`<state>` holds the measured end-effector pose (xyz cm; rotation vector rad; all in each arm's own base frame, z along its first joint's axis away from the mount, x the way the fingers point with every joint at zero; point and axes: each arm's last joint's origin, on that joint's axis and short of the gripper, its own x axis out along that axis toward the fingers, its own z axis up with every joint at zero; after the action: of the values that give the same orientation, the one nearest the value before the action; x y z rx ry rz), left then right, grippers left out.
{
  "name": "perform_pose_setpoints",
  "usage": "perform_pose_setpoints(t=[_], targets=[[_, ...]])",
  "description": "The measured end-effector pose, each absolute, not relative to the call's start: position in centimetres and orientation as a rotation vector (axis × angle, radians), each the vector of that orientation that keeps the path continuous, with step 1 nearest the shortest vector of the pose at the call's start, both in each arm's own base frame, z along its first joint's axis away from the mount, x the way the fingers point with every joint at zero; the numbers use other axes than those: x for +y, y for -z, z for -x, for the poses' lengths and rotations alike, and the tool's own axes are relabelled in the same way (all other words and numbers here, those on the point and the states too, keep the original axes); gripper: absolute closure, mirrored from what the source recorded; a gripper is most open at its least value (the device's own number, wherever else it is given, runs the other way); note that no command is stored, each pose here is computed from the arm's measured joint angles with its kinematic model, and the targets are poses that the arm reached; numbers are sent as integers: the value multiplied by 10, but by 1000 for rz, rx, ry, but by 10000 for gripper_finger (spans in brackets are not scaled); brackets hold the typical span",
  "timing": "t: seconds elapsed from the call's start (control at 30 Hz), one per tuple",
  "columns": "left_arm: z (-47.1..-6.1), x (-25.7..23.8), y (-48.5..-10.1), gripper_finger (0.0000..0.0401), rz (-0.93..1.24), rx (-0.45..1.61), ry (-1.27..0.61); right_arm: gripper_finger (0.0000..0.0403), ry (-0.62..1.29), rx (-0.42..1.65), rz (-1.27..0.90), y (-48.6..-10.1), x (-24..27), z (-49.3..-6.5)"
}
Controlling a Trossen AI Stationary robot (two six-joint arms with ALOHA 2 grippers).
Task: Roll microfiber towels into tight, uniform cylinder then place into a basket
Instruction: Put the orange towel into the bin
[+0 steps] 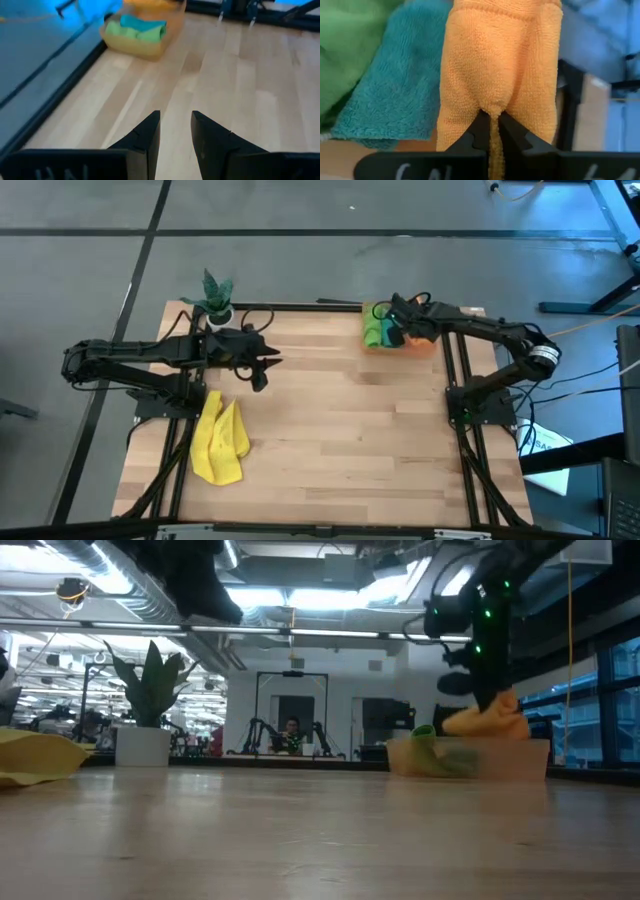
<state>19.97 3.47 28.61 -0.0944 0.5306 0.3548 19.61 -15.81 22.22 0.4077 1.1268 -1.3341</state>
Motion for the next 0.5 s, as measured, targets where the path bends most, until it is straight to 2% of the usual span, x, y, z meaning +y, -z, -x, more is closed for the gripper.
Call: perform_pose_setpoints(t=[0.17,0.5], targets=[[-203,35,-291,303,79,474,-349,385,1336,1133,-453,-200,-160,-187],[-203,35,-292,303,56,464,-343,385,1350,1035,-461,-180,-165,-188]])
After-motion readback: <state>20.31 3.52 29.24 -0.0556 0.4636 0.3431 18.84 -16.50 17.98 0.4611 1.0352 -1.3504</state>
